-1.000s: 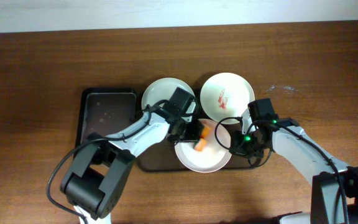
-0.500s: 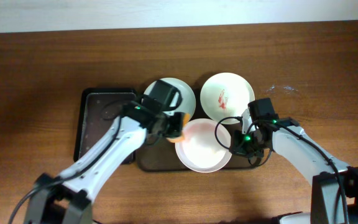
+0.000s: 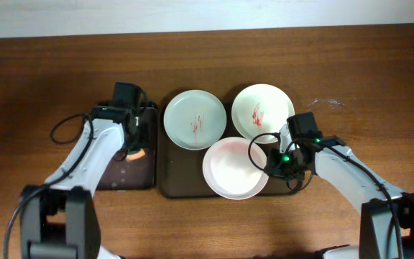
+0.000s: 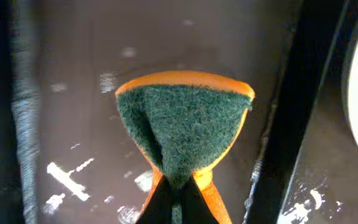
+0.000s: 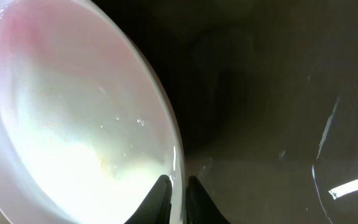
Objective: Clean dirty plates on tray and stack at the side
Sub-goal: 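Return the sponge to the small tray with the left gripper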
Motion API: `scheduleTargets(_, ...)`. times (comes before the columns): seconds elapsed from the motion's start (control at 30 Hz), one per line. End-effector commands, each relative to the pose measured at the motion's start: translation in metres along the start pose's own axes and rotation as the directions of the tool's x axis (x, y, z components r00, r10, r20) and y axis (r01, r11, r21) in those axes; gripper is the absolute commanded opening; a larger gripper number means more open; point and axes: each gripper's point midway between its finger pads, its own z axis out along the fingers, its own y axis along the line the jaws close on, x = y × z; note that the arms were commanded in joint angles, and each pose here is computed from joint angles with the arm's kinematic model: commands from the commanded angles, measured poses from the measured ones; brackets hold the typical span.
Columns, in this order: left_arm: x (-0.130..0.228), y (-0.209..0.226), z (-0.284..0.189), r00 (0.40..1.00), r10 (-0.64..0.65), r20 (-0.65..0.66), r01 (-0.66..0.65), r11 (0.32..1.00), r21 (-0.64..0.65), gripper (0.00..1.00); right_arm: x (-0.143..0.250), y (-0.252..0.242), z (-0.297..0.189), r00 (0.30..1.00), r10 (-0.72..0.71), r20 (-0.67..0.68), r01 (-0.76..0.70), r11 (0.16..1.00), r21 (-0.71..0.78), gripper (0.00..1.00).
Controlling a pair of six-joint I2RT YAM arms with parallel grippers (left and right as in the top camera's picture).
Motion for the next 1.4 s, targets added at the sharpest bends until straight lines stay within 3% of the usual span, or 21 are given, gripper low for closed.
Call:
scheduleTargets(0.0,0.013,-0.017,0.026,0.99,0.113,-0.08,-0.106,0.99,0.089,0.0,-0.003,0.0,0.001,1.0,-0.013,0.005,0.013,1.0,0.015,0.12)
scheduleTargets(0.07,0.02,-0.016,0.04,0.985,0.118,-0.123,-0.109,0.991,0.076,0.05,-0.003,0.0,0.001,1.0,-0.013,0.004,0.013,1.0,0.015,0.12)
scheduleTargets(0.1,0.023,-0.014,0.046,0.983,0.12,-0.14,-0.112,0.992,0.063,0.39,-0.003,0.0,0.001,1.0,-0.013,0.004,0.013,1.0,0.015,0.12)
scheduleTargets(0.13,0.024,-0.011,0.05,0.981,0.121,-0.149,-0.115,0.992,0.043,0.57,-0.003,0.0,0.001,1.0,-0.013,0.004,0.013,1.0,0.015,0.12)
scheduleTargets(0.23,0.016,-0.01,0.053,0.986,0.117,-0.119,-0.115,0.993,0.025,0.62,-0.003,0.0,0.001,1.0,-0.013,0.004,0.013,1.0,0.015,0.11)
scheduleTargets(0.33,0.001,-0.015,0.055,0.992,0.109,-0.056,-0.107,0.993,0.044,0.54,-0.003,0.0,0.001,1.0,-0.013,0.004,0.012,1.0,0.015,0.11)
scheduleTargets(0.47,-0.005,-0.018,0.055,0.994,0.106,-0.031,-0.104,0.993,0.053,0.0,-0.001,0.0,0.001,1.0,-0.01,-0.003,0.01,1.0,0.017,0.11)
scheduleTargets(0.57,-0.016,-0.013,0.052,0.996,0.094,-0.002,-0.094,0.995,0.035,0.0,0.0,-0.001,0.001,1.0,-0.009,-0.006,0.009,1.0,0.018,0.11)
scheduleTargets(0.6,-0.021,-0.01,0.05,0.996,0.086,0.006,-0.086,0.996,0.035,0.14,0.0,-0.001,0.001,1.0,-0.007,-0.009,0.008,1.0,0.019,0.12)
scheduleTargets(0.63,-0.024,-0.007,0.046,0.997,0.075,0.0,-0.074,0.996,0.04,0.4,0.001,-0.001,0.001,1.0,-0.006,-0.013,0.006,1.0,0.021,0.11)
scheduleTargets(0.67,-0.02,-0.008,0.045,0.997,0.075,-0.017,-0.074,0.996,0.051,0.56,0.002,-0.001,0.001,1.0,-0.006,-0.014,0.006,1.0,0.021,0.11)
scheduleTargets(0.7,-0.014,-0.01,0.045,0.996,0.078,-0.041,-0.076,0.995,0.062,0.64,0.002,-0.002,0.001,1.0,-0.005,-0.014,0.006,1.0,0.021,0.11)
scheduleTargets(0.77,0.006,-0.018,0.042,0.989,0.09,-0.121,-0.076,0.99,0.121,0.63,0.001,-0.001,0.001,1.0,-0.005,-0.013,0.006,1.0,0.021,0.12)
scheduleTargets(0.93,0.026,-0.02,0.041,0.975,0.098,-0.197,-0.071,0.987,0.142,0.46,0.002,-0.002,0.001,1.0,-0.005,-0.015,0.005,1.0,0.021,0.11)
scheduleTargets(0.97,0.03,-0.019,0.04,0.972,0.1,-0.212,-0.071,0.988,0.14,0.39,0.002,-0.002,0.001,1.0,-0.005,-0.015,0.005,1.0,0.022,0.11)
scheduleTargets(1.07,0.029,-0.013,0.041,0.972,0.099,-0.211,-0.077,0.991,0.11,0.0,0.002,-0.002,0.001,1.0,-0.005,-0.015,0.005,1.0,0.022,0.11)
scheduleTargets(1.17,0.027,-0.008,0.041,0.974,0.098,-0.204,-0.084,0.994,0.077,0.0,0.002,-0.002,0.001,1.0,-0.005,-0.015,0.005,1.0,0.022,0.08)
scheduleTargets(1.2,0.024,-0.008,0.039,0.976,0.097,-0.197,-0.083,0.993,0.079,0.17,0.002,-0.002,0.001,1.0,-0.005,-0.015,0.005,1.0,0.022,0.07)
scheduleTargets(1.23,0.02,-0.009,0.037,0.977,0.097,-0.192,-0.083,0.993,0.079,0.25,0.002,-0.002,0.001,1.0,-0.005,-0.015,0.005,1.0,0.022,0.04)
scheduleTargets(1.27,0.014,-0.009,0.032,0.979,0.096,-0.18,-0.082,0.993,0.081,0.41,0.002,-0.002,0.001,1.0,-0.005,-0.015,0.006,1.0,0.022,0.04)
scheduleTargets(1.37,-0.002,-0.013,0.019,0.984,0.092,-0.153,-0.078,0.992,0.097,0.57,-0.001,-0.001,0.0,1.0,-0.01,-0.006,0.01,1.0,0.019,0.04)
